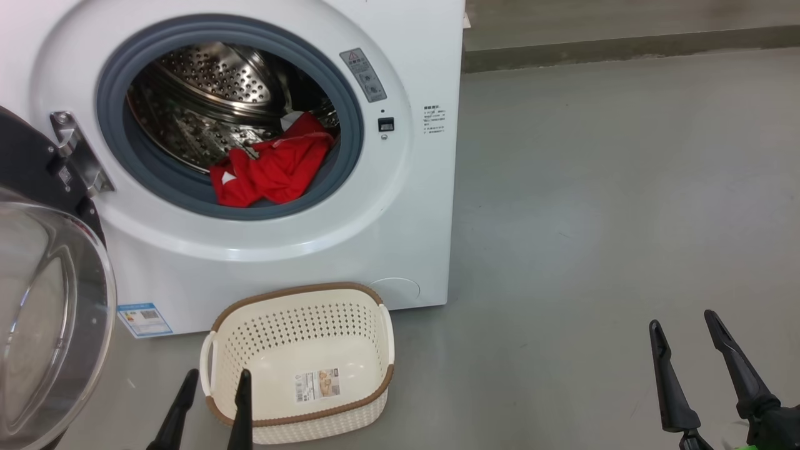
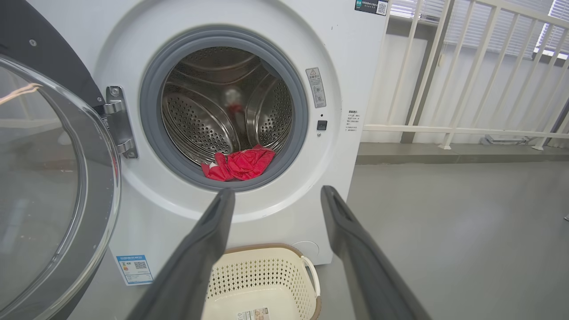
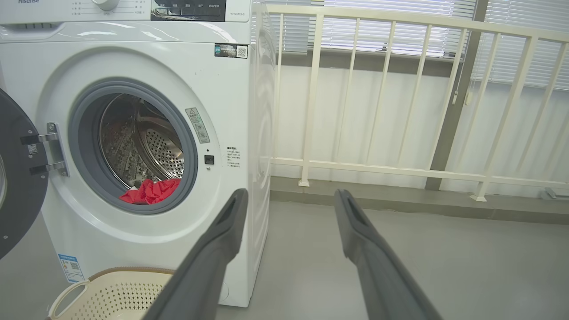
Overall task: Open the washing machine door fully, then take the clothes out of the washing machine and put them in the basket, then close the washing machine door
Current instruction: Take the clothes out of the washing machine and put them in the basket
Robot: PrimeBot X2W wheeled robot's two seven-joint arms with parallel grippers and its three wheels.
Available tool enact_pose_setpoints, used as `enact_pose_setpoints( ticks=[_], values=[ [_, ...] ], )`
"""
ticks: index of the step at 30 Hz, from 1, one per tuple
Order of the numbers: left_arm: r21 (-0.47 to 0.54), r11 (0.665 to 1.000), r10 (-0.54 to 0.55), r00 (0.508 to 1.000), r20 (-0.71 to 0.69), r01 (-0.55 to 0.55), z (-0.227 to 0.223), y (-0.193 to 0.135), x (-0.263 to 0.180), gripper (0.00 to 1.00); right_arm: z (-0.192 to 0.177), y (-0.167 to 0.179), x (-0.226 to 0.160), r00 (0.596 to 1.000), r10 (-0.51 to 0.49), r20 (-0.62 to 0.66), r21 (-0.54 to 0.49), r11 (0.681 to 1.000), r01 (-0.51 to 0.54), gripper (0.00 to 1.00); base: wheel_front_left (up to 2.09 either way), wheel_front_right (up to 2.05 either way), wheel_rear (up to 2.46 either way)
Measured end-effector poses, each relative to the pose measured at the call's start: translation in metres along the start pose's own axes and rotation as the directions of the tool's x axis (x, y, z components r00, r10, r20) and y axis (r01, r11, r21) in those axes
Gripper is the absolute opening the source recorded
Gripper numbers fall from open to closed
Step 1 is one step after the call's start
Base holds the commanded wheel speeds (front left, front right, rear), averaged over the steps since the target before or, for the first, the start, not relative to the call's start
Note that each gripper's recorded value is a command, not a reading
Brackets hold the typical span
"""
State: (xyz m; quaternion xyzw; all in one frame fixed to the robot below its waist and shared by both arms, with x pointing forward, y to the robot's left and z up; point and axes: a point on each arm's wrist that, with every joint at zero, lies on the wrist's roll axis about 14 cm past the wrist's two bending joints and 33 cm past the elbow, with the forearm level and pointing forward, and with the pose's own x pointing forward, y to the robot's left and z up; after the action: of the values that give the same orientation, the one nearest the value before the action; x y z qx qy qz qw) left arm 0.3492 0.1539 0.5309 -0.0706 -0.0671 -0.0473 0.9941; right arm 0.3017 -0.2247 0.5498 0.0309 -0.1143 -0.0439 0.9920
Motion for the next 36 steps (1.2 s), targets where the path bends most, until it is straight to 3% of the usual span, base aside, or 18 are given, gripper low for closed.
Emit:
enact_pose_setpoints(
  ticks=[11, 26, 36],
  values=[
    [0.014, 1.0, 0.003, 1.0, -0.007, -0.003, -0.0033, -0.0019, -0.0004, 1.0, -0.0003, 0.0002, 0.0002, 1.0, 0.0, -0.001, 0.0, 1.0, 0.0, 1.0, 0.23, -0.23, 0.0],
    [0.004, 1.0, -0.018, 1.0, 0.002, 0.018, -0.0012, -0.0077, 0.0016, 1.0, -0.0024, -0.0013, 0.0009, 1.0, -0.004, -0.008, 0.0, 1.0, 0.004, 1.0, 1.42, -1.42, 0.0],
    [-0.011, 1.0, -0.001, 1.0, 0.007, 0.002, -0.0004, -0.007, 0.0026, 1.0, -0.0061, 0.0019, 0.0036, 1.0, 0.004, -0.019, 0.01, 1.0, -0.004, 1.0, 0.43, -0.43, 0.0]
  ],
)
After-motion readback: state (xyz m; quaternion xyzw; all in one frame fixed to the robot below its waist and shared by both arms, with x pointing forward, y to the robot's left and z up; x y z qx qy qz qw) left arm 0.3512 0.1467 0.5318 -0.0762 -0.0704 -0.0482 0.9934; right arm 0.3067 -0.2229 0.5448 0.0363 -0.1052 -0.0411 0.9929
